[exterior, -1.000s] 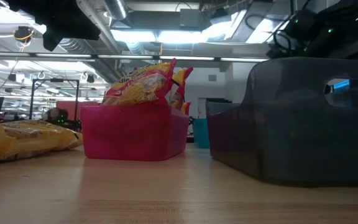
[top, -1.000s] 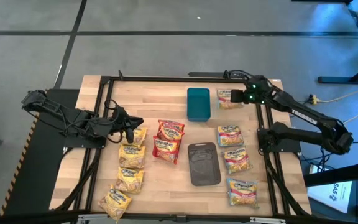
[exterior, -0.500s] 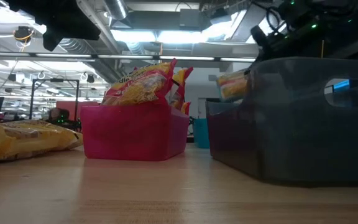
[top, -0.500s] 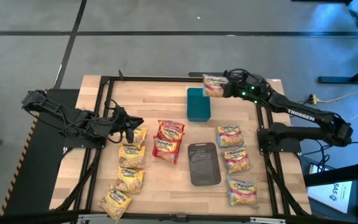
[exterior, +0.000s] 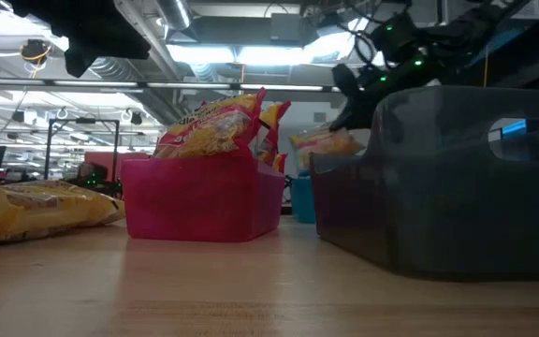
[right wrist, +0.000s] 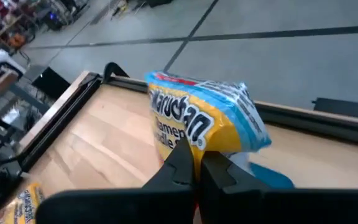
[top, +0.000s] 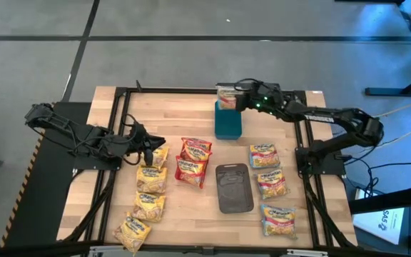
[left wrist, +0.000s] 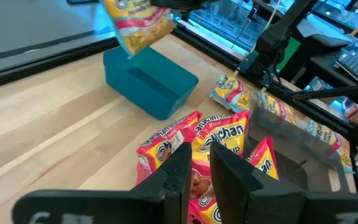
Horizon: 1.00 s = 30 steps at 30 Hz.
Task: Sort Maruchan noodles
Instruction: Put the blue bag into the blue bin
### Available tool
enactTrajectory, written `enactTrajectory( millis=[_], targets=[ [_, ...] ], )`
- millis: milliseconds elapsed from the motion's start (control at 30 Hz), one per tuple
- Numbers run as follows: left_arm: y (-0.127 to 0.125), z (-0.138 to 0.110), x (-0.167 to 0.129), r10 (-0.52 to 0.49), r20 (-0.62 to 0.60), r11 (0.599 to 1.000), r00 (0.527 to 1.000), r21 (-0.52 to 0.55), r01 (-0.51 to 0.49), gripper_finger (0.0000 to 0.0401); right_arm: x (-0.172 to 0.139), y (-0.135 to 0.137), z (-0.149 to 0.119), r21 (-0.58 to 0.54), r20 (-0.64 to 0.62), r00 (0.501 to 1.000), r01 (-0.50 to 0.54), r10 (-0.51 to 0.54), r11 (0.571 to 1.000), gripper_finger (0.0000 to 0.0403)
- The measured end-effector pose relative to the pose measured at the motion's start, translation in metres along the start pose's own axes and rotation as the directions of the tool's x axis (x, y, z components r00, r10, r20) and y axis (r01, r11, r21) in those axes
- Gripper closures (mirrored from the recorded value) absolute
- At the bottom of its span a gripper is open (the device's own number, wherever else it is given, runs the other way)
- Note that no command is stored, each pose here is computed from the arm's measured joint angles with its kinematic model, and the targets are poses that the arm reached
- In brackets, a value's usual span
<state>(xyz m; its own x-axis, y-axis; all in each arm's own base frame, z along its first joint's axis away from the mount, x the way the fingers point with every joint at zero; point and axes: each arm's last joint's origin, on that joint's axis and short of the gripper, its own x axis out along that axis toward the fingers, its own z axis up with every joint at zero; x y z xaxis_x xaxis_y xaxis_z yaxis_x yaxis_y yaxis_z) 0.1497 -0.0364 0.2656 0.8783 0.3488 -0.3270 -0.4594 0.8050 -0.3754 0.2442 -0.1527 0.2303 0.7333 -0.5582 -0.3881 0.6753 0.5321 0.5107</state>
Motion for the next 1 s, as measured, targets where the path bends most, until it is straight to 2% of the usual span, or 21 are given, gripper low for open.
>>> enactTrajectory(
  millis=[133,300,600,867,1000],
  targets=[
    [0.0,0.0,0.0,-0.003,0.002,1.0,1.0,-0.003,0.003,0.0348,0.018,0.007,0.006,-0.047,-0.051,0.998,0.027,-0.029,0.999,0.0403],
    [0.0,0.0,0.0,-0.005,0.003,1.0,1.0,-0.01,0.005,0.0348,0.031,0.005,0.004,-0.103,-0.119,0.986,0.108,-0.12,0.989,0.0403],
    [0.0,0.0,0.0,-0.004,0.004,1.0,1.0,-0.007,0.004,0.0348,0.035,0.005,0.002,-0.107,-0.117,0.986,0.108,-0.121,0.988,0.0403],
    [0.0,0.001,0.0,-0.003,0.005,1.0,1.0,-0.008,0.003,0.0348,0.052,-0.004,-0.015,-0.111,-0.203,0.97,0.114,-0.135,0.987,0.0403],
    [-0.001,0.001,0.0,-0.005,0.004,1.0,1.0,-0.013,0.005,0.0348,0.053,-0.005,-0.016,-0.122,-0.205,0.969,0.114,-0.138,0.986,0.0397]
  ],
)
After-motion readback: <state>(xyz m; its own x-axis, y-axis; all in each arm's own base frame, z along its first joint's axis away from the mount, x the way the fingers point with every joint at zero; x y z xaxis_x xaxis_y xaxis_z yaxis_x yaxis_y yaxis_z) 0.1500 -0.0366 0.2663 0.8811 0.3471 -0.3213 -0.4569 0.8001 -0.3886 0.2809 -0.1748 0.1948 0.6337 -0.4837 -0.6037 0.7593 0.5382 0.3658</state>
